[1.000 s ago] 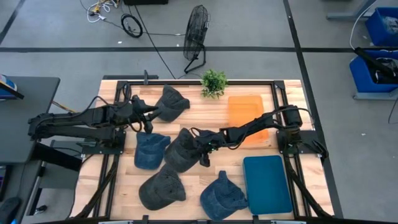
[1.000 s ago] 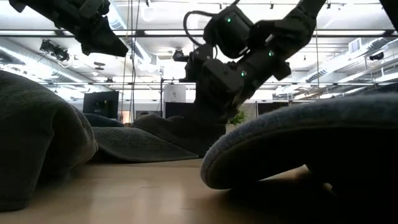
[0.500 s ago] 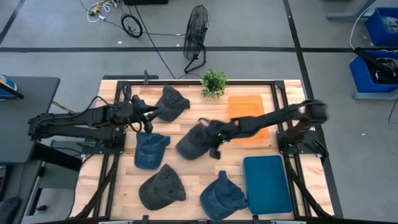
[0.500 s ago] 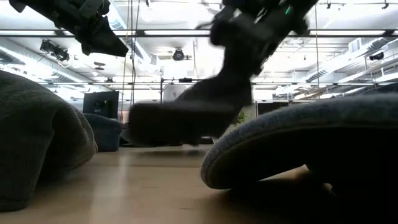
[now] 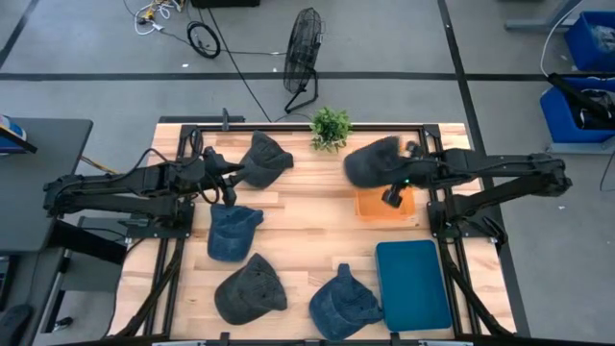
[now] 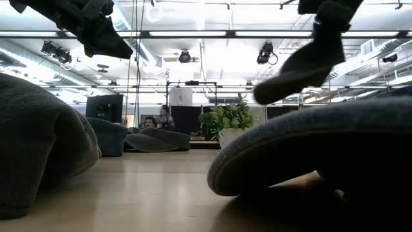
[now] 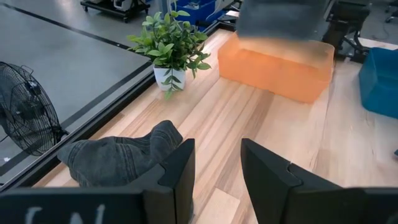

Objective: Pick & Place hat
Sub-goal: Put the middle black cap into the orange bin, then put the top black cap into the orange bin

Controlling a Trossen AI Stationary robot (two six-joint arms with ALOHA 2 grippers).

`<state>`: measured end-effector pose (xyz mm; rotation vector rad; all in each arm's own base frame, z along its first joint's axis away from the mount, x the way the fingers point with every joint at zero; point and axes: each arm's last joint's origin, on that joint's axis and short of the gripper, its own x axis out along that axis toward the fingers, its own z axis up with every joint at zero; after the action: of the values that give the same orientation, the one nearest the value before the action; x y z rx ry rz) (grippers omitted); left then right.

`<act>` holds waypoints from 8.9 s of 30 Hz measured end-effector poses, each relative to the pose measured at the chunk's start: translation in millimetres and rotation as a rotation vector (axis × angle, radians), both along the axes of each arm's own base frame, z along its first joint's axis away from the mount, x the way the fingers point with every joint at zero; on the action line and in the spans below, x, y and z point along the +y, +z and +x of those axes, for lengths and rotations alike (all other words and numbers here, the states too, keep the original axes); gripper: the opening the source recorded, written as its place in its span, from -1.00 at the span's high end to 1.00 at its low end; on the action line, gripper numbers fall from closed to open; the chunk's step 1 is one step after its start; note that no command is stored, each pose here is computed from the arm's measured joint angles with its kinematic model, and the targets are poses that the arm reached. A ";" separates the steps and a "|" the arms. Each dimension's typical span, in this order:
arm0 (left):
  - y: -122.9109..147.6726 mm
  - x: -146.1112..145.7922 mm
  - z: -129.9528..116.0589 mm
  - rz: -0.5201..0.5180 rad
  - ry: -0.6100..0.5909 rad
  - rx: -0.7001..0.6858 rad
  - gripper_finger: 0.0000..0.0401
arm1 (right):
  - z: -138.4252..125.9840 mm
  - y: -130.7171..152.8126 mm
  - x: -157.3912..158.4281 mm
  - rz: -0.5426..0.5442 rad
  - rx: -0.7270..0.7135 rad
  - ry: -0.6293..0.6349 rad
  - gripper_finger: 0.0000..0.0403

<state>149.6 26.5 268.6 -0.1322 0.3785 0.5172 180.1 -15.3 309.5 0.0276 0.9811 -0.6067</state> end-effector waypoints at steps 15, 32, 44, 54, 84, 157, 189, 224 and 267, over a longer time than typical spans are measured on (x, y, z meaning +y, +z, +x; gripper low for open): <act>0.0 0.0 0.0 0.001 0.000 0.000 0.34 | 22.9 -56.7 -14.4 0.069 -0.186 -0.676 0.95; -0.2 0.0 -0.1 0.003 -0.002 0.003 0.34 | 40.9 -85.9 -15.6 0.180 -0.250 -1.015 0.94; -3.2 -0.2 -1.5 -0.002 -0.002 0.038 0.34 | 41.4 -86.8 -13.7 0.247 -0.247 -1.047 0.94; -3.4 -0.2 -1.6 -0.002 -0.001 0.040 0.34 | 43.8 -86.7 -13.2 0.253 -0.197 -0.952 0.77; -3.3 -0.2 -1.6 -0.025 0.010 0.026 0.34 | 33.4 -64.0 -41.6 0.072 0.381 -0.250 0.27; -6.2 -0.5 -3.0 -0.027 0.009 0.061 0.34 | 13.0 -61.6 -76.3 0.493 0.194 -0.802 0.98; -7.4 -0.6 -3.7 -0.030 0.010 0.074 0.34 | 18.1 -66.8 -74.1 0.611 0.262 -0.630 0.98; -7.4 -0.6 -3.7 -0.030 0.010 0.074 0.34 | 26.9 -66.6 -52.8 0.707 0.327 -0.277 0.97; -7.4 -0.5 -3.7 -0.030 0.010 0.074 0.34 | 144.2 -41.1 -44.2 0.049 -0.488 0.570 0.24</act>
<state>146.0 26.0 261.2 -0.1441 0.4582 0.5275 324.3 -59.6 268.4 -0.0574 0.4890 -0.0394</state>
